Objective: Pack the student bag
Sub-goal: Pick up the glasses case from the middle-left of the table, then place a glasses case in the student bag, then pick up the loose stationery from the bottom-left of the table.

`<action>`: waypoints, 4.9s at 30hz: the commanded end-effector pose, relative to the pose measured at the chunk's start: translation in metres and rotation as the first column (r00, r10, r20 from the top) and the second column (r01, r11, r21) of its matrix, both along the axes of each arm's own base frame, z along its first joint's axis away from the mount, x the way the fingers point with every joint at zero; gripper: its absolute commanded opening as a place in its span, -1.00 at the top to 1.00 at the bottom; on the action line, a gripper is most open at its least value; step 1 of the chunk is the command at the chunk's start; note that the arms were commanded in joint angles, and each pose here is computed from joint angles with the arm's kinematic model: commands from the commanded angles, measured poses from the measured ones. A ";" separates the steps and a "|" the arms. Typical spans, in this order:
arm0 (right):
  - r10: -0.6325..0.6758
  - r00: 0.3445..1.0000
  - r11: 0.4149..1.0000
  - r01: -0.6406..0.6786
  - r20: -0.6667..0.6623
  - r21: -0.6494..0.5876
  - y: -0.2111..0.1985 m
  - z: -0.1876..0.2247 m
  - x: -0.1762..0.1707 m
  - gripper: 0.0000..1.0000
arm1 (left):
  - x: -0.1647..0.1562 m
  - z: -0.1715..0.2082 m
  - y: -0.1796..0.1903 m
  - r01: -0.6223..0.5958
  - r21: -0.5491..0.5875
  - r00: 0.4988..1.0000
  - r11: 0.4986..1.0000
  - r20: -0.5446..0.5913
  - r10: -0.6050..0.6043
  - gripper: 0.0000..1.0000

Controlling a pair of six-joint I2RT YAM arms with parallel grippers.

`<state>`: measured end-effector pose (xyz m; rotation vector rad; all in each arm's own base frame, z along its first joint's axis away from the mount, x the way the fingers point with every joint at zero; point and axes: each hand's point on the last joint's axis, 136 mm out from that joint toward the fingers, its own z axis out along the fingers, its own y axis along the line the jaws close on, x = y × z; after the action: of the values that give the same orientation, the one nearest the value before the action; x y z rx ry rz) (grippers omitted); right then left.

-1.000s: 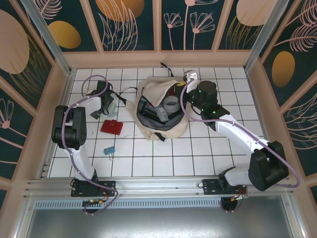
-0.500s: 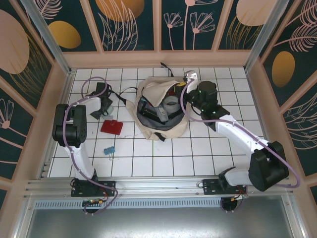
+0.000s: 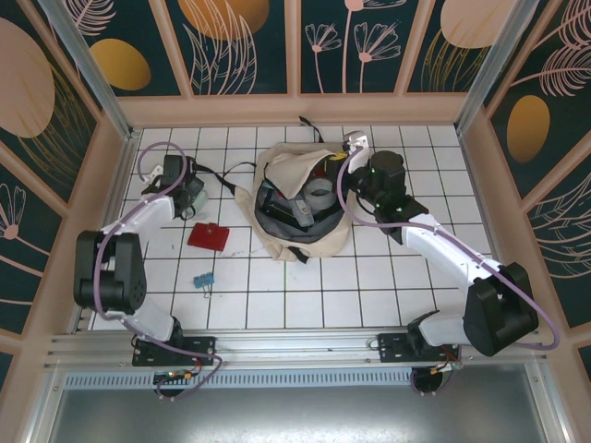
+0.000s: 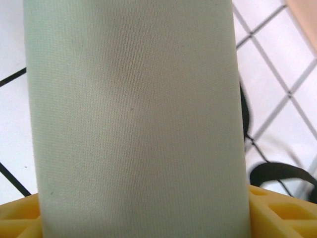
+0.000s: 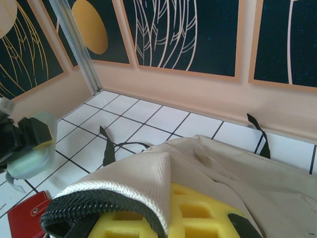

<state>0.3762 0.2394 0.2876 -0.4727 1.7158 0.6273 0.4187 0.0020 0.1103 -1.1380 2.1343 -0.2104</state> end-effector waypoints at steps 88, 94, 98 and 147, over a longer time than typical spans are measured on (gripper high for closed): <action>0.051 0.990 0.989 -0.069 0.134 0.128 0.011 0.053 -0.017 0.99 | -0.097 0.037 -0.167 0.605 0.102 0.796 0.790 -0.093 -0.598 -0.95; 0.058 0.989 0.988 -0.076 0.137 0.132 0.013 0.056 -0.018 0.99 | -0.151 -0.006 -0.115 0.564 0.145 0.808 0.813 -0.302 -0.506 -0.71; 0.060 0.989 0.988 -0.079 0.137 0.133 0.014 0.056 -0.019 0.98 | -0.187 -0.030 -0.092 0.506 0.118 0.818 0.854 -0.378 -0.432 -0.55; 0.080 0.986 0.984 -0.102 0.147 0.148 0.017 0.059 -0.024 0.92 | -0.248 -0.058 -0.054 -0.169 -0.251 0.971 0.953 -0.208 0.117 0.64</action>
<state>0.3628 0.2503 0.3021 -0.4648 1.6745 0.7146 0.1684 -0.0609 0.0500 -1.5271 2.2606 -0.3932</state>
